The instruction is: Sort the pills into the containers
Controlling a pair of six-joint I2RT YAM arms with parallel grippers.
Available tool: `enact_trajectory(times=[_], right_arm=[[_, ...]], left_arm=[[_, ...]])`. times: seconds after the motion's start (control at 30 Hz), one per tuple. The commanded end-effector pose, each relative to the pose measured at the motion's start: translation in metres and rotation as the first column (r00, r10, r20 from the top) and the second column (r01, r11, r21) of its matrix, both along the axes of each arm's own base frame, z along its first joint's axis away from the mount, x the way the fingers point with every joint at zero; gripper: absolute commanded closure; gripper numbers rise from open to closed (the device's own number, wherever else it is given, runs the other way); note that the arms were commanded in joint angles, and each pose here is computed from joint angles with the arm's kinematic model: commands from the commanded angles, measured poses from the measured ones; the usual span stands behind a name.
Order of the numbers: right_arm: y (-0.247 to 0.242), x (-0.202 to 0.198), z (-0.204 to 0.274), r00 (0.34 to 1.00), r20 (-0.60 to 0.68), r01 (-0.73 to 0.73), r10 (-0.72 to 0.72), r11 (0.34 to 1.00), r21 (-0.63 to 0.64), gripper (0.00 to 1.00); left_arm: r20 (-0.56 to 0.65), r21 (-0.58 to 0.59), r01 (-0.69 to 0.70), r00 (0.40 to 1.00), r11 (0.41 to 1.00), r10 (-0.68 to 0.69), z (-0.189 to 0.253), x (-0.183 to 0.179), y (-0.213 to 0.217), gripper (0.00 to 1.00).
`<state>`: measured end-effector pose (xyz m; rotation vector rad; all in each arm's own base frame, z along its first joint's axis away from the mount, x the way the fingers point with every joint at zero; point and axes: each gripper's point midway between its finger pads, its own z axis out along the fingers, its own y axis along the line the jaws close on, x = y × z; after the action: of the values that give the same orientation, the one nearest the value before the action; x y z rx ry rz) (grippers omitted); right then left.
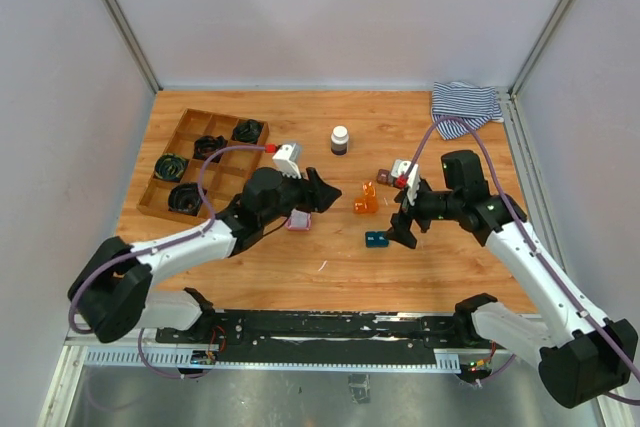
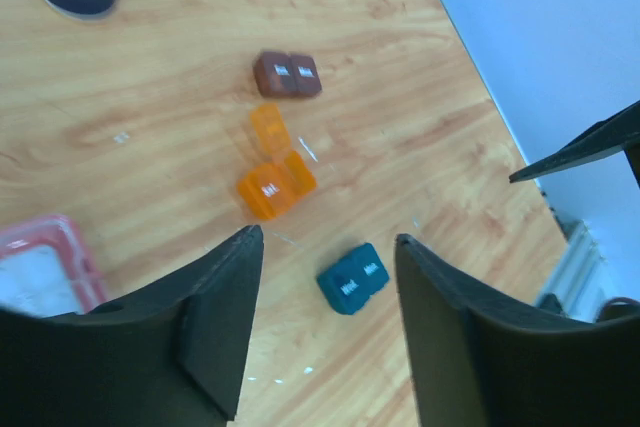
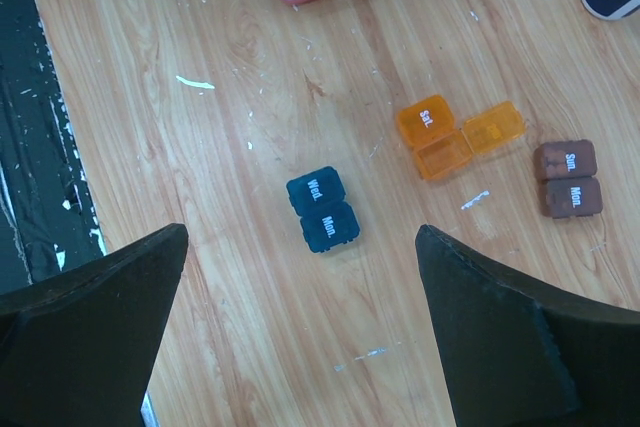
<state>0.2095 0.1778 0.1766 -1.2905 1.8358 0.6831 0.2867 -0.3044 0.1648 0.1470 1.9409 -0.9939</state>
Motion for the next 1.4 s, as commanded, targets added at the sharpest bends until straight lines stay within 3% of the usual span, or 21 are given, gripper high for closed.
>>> enact_trajectory(times=[0.0,0.17,0.23,0.47,0.6,0.67,0.9,1.37], right_arm=[[0.004,-0.005,0.017,0.998,0.042,-0.046,0.044,0.998,0.052,0.02],[0.011,-0.01,0.022,0.993,0.064,-0.102,0.097,0.991,0.091,0.01],[0.016,-0.01,0.025,0.989,0.084,-0.132,0.123,0.985,0.113,0.02],[0.039,-0.013,0.045,0.923,0.259,-0.33,0.284,0.932,0.152,0.02],[0.049,-0.014,0.051,0.934,0.192,-0.341,0.301,0.912,0.229,0.01],[0.041,-0.01,0.036,0.946,0.177,-0.303,0.274,0.938,0.169,0.02],[0.035,-0.006,0.026,0.958,0.174,-0.253,0.228,0.957,0.143,0.01],[0.031,-0.004,0.024,0.964,0.169,-0.229,0.204,0.962,0.148,0.01]], left_arm=[[0.133,0.064,-0.073,0.989,0.995,0.064,0.018,0.0,0.031,0.34],[0.221,0.085,-0.152,0.966,0.985,0.13,0.04,-0.003,0.064,0.03],[0.212,0.102,-0.218,0.958,0.971,0.193,0.043,0.0,0.08,0.01],[0.175,0.284,-0.364,0.929,0.887,0.326,0.03,0.018,0.125,0.01],[0.174,0.44,-0.452,0.89,0.776,0.421,0.017,0.027,0.155,0.01],[0.169,0.49,-0.46,0.884,0.741,0.436,0.013,0.03,0.163,0.03],[0.075,0.569,-0.354,0.921,0.742,0.383,-0.011,0.057,0.154,0.17],[0.022,0.675,-0.302,0.92,0.674,0.391,-0.043,0.087,0.152,0.22]])
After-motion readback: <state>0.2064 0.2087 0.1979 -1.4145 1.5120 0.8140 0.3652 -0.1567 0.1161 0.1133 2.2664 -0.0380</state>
